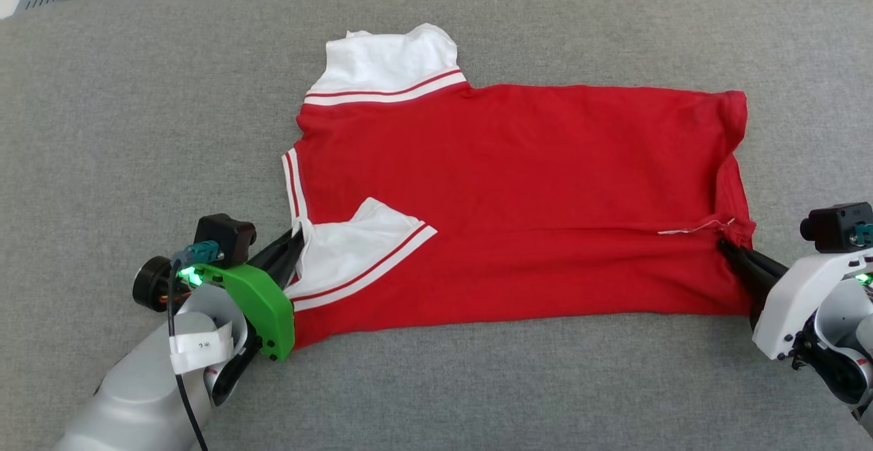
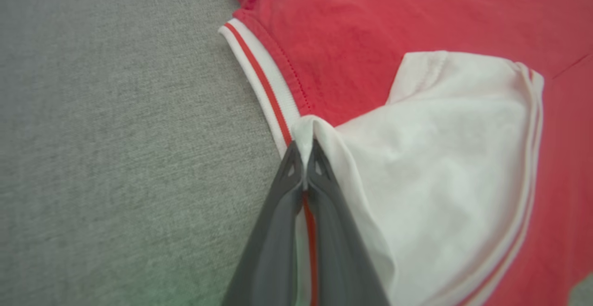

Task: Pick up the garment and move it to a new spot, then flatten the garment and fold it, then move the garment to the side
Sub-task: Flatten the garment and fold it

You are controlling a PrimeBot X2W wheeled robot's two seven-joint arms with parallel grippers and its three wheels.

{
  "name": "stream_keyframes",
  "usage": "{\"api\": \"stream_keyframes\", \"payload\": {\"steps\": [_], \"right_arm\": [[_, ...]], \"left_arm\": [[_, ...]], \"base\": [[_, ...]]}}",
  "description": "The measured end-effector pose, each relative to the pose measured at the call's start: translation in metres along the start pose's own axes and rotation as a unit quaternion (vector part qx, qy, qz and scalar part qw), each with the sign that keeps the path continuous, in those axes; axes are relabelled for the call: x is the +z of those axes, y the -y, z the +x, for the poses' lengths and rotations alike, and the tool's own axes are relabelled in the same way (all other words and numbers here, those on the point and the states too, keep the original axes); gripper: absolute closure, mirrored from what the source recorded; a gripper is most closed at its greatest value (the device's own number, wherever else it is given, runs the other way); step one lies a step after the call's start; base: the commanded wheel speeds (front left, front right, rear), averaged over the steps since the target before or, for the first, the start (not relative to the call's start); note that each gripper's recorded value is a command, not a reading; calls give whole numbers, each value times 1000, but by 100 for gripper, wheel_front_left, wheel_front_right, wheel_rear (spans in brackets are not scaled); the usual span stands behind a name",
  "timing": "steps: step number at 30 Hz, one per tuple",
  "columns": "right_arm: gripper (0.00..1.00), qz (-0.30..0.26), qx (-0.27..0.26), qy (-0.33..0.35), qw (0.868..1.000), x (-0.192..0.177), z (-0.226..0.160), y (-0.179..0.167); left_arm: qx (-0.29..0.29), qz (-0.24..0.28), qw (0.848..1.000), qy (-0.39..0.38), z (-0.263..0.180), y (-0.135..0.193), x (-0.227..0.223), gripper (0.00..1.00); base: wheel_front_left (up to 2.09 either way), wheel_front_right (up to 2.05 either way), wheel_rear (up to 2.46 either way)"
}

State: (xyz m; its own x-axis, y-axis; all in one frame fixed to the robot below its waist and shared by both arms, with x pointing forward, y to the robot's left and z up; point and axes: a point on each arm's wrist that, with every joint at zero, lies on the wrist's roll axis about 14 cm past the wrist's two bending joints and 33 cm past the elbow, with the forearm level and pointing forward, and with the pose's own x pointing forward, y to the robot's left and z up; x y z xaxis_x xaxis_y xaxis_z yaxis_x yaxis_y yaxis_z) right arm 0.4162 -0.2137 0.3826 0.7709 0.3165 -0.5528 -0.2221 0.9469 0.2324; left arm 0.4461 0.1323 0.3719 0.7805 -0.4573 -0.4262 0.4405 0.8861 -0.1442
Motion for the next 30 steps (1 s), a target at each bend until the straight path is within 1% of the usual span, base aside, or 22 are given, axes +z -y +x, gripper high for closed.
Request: {"api": "stream_keyframes", "payload": {"steps": [1, 2, 3, 6, 14, 18, 21, 23, 26, 27, 28, 30], "right_arm": [[72, -1, -1, 4, 1000, 2, -1, 0], [27, -2, -1, 8, 1000, 4, -1, 0], [0, -2, -1, 14, 1000, 7, -2, 0], [0, -8, -1, 43, 999, 22, -8, 0], [0, -17, 4, 95, 995, 38, -35, -5], [0, -24, 5, 121, 992, 51, -46, -7], [0, -31, 7, 125, 992, 53, -52, -11], [0, -38, 10, 121, 992, 51, -52, -14], [0, -41, 15, 120, 992, 53, -50, -21], [0, -41, 17, 120, 992, 54, -49, -23], [0, -41, 20, 120, 992, 54, -48, -27], [0, -42, 21, 119, 992, 54, -47, -29]], "left_arm": [[2, -2, 1000, 1, -1, 0, 1, 94], [5, -6, 1000, 2, -2, -2, 2, 50], [7, -5, 1000, 3, -3, -2, 3, 0], [9, 4, 1000, 6, -9, -3, 9, 0], [25, 67, 997, 42, -36, -24, 52, 0], [19, 87, 996, 31, -45, -22, 69, 0], [8, 79, 997, -19, -51, -15, 69, 0], [0, 77, 995, -57, -56, -10, 64, 0], [-7, 58, 992, -110, -62, -8, 62, 0], [-11, 51, 991, -125, -63, -5, 60, 0], [-18, 39, 986, -162, -65, -2, 53, 0], [-21, 32, 978, -203, -68, 0, 42, 0]], "base": [[0, 0, 0], [0, 0, 0], [0, 0, 0], [0, 0, 0], [0, 0, 0], [0, 0, 0], [0, 0, 0], [0, 0, 0], [0, 0, 0], [0, 0, 0], [0, 0, 0], [0, 0, 0]]}}
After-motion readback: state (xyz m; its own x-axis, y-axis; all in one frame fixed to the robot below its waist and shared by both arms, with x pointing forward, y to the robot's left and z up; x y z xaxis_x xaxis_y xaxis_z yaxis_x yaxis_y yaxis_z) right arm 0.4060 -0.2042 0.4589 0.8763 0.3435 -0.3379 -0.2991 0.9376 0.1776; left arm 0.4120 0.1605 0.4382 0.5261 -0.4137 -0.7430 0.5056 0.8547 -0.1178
